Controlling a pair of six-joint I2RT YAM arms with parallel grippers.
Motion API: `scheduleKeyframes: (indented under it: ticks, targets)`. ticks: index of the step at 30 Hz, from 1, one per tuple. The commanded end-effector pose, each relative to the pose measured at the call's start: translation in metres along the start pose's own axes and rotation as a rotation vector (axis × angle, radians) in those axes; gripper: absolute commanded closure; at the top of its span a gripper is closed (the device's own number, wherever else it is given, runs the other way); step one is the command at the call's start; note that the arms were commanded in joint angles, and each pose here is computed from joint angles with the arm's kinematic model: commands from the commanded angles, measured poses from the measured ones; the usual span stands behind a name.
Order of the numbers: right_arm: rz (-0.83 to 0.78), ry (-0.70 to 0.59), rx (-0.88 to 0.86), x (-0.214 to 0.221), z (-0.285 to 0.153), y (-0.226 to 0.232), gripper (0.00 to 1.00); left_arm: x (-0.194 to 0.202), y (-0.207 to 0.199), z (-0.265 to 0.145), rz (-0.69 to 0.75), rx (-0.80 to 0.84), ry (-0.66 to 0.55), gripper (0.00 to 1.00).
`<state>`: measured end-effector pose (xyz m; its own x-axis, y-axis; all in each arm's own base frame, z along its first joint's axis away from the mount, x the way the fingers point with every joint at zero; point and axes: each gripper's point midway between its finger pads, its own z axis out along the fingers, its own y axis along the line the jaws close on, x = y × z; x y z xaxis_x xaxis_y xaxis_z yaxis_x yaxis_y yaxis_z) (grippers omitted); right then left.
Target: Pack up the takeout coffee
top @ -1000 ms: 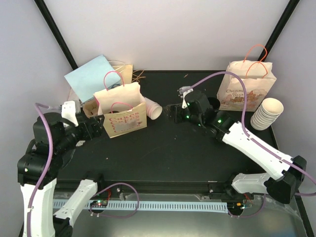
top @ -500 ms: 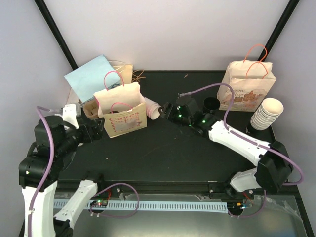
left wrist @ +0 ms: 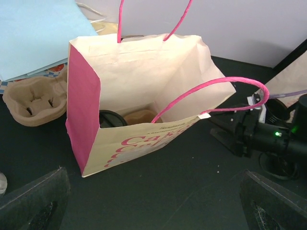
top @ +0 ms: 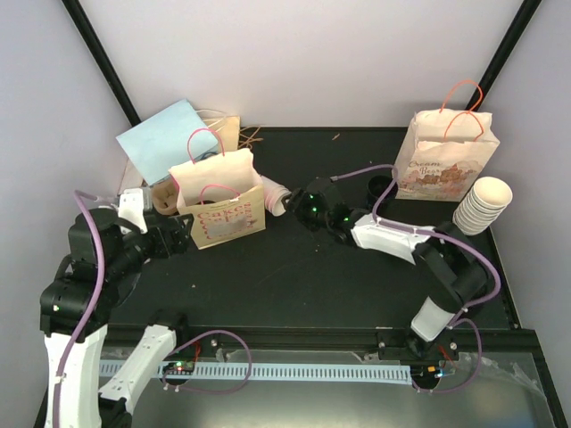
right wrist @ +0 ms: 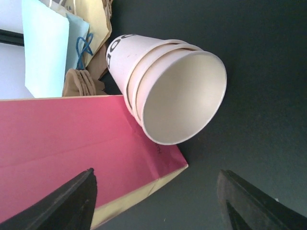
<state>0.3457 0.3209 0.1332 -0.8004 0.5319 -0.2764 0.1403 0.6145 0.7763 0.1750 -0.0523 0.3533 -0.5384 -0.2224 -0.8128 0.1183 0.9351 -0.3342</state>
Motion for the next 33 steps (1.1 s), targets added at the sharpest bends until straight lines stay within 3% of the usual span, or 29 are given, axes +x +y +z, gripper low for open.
scheduleKeyframes:
  ticks: [1,13,26,33]
  targets:
    - [0.067,-0.015,-0.114,-0.01,0.018,0.017,0.32,-0.003,0.001,-0.002,0.026,0.0,-0.038,0.01]
    - [0.089,-0.029,-0.19,-0.019,0.062,0.01,0.35,0.004,0.005,0.002,0.021,-0.011,-0.032,0.01]
    - [0.056,0.003,-0.253,-0.023,0.101,0.032,0.36,0.002,0.004,0.006,0.024,-0.005,-0.03,0.01]
    - [0.056,-0.006,-0.25,-0.025,0.111,0.032,0.61,0.003,0.004,0.007,0.026,-0.006,-0.024,0.01]
